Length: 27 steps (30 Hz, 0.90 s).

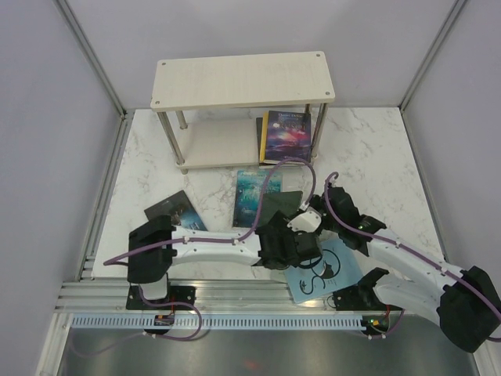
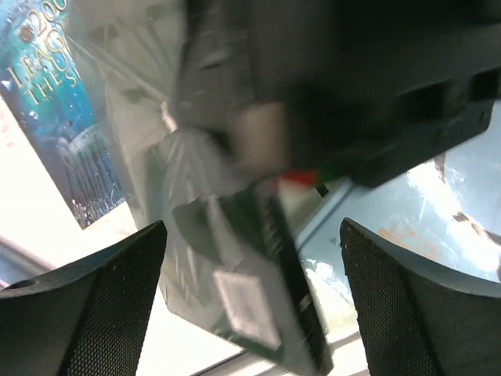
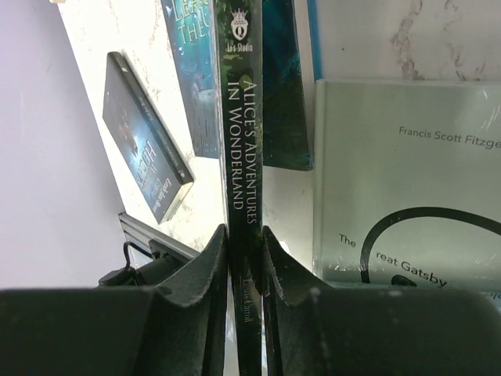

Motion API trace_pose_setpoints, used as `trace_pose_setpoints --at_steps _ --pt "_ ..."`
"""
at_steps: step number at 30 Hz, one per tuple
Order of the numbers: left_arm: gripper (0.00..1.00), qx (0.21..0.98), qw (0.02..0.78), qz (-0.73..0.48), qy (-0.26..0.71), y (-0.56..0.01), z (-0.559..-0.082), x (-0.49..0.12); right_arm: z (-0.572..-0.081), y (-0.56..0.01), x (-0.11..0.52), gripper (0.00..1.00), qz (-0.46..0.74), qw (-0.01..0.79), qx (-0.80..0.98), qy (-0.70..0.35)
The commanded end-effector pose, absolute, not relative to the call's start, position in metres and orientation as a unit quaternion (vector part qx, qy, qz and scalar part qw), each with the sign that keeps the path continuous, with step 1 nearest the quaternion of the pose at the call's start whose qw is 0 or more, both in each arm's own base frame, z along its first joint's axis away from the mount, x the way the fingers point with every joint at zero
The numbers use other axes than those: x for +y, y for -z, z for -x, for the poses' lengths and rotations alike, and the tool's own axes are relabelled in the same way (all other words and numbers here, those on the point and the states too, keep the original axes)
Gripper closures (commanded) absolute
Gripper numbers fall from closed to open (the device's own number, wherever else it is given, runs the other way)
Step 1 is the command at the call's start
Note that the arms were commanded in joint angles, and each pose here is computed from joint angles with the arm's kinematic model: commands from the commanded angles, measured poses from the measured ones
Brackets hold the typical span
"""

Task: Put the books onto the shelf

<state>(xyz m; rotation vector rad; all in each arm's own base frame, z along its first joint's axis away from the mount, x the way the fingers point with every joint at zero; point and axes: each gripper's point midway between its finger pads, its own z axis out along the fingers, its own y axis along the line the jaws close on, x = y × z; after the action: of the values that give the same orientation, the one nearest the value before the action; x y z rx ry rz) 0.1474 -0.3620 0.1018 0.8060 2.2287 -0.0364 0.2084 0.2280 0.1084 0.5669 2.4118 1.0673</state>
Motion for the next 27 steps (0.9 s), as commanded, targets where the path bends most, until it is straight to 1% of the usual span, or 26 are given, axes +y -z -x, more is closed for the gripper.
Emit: trace_pose_setpoints --at_steps 1,3,4,5,6,7,9,10,11,12,14,15,16,17,18,20,21,22,24,25,27 --pt "0.08 0.851 0.426 -0.300 -0.060 -0.110 -0.161 -0.366 -0.208 -0.138 0.237 1.00 -0.196 0.217 0.862 -0.413" --pt "0.16 0.845 0.427 -0.308 -0.090 -0.102 -0.162 -0.367 -0.206 -0.146 0.241 1.00 -0.183 0.209 0.864 -0.419" --pt "0.23 0.843 0.435 -0.302 -0.095 -0.108 -0.164 -0.368 -0.204 -0.149 0.241 1.00 -0.180 0.204 0.867 -0.417" --pt "0.37 0.842 0.436 -0.301 -0.100 -0.108 -0.165 -0.367 -0.202 -0.151 0.242 1.00 -0.177 0.202 0.868 -0.417" --pt "0.44 0.841 0.441 -0.296 -0.104 -0.110 -0.166 -0.366 -0.200 -0.153 0.239 1.00 -0.174 0.203 0.871 -0.413" --pt "0.58 0.840 0.445 -0.292 -0.104 -0.113 -0.167 -0.366 -0.200 -0.157 0.239 1.00 -0.173 0.207 0.869 -0.414" --pt "0.71 0.838 0.453 -0.285 -0.108 -0.120 -0.170 -0.364 -0.199 -0.165 0.237 1.00 -0.173 0.214 0.866 -0.418" --pt "0.86 0.835 0.459 -0.282 -0.112 -0.124 -0.172 -0.362 -0.198 -0.167 0.235 1.00 -0.175 0.214 0.866 -0.417" --pt "0.95 0.834 0.462 -0.281 -0.113 -0.126 -0.173 -0.361 -0.197 -0.169 0.235 1.00 -0.174 0.215 0.865 -0.419" --pt "0.97 0.832 0.465 -0.281 -0.116 -0.129 -0.173 -0.359 -0.197 -0.172 0.235 1.00 -0.172 0.217 0.864 -0.420" --pt "0.98 0.829 0.466 -0.285 -0.118 -0.132 -0.174 -0.357 -0.197 -0.177 0.234 1.00 -0.173 0.221 0.864 -0.419" --pt "0.98 0.828 0.466 -0.287 -0.120 -0.134 -0.174 -0.356 -0.198 -0.179 0.233 0.93 -0.173 0.223 0.864 -0.417" --pt "0.98 0.829 0.466 -0.286 -0.119 -0.136 -0.173 -0.353 -0.202 -0.186 0.232 0.78 -0.173 0.235 0.861 -0.417" --pt "0.98 0.829 0.466 -0.285 -0.117 -0.138 -0.173 -0.352 -0.203 -0.190 0.232 0.60 -0.172 0.241 0.860 -0.415" --pt "0.98 0.831 0.467 -0.283 -0.112 -0.140 -0.172 -0.351 -0.206 -0.191 0.230 0.38 -0.174 0.246 0.861 -0.409" --pt "0.98 0.835 0.467 -0.276 -0.097 -0.148 -0.170 -0.348 -0.216 -0.209 0.227 0.22 -0.172 0.275 0.857 -0.401" --pt "0.98 0.837 0.466 -0.275 -0.088 -0.151 -0.169 -0.348 -0.217 -0.208 0.224 0.08 -0.174 0.274 0.863 -0.387" --pt "0.98 0.838 0.465 -0.273 -0.083 -0.155 -0.168 -0.346 -0.223 -0.224 0.223 0.06 -0.167 0.291 0.859 -0.387" --pt "0.98 0.840 0.469 -0.266 -0.063 -0.170 -0.167 -0.343 -0.227 -0.231 0.213 0.03 -0.175 0.310 0.863 -0.359" --pt "0.98 0.841 0.469 -0.266 -0.057 -0.172 -0.165 -0.341 -0.230 -0.247 0.210 0.02 -0.176 0.327 0.856 -0.358" --pt "0.98 0.843 0.472 -0.256 -0.031 -0.188 -0.163 -0.336 -0.233 -0.257 0.192 0.02 -0.192 0.360 0.850 -0.333"
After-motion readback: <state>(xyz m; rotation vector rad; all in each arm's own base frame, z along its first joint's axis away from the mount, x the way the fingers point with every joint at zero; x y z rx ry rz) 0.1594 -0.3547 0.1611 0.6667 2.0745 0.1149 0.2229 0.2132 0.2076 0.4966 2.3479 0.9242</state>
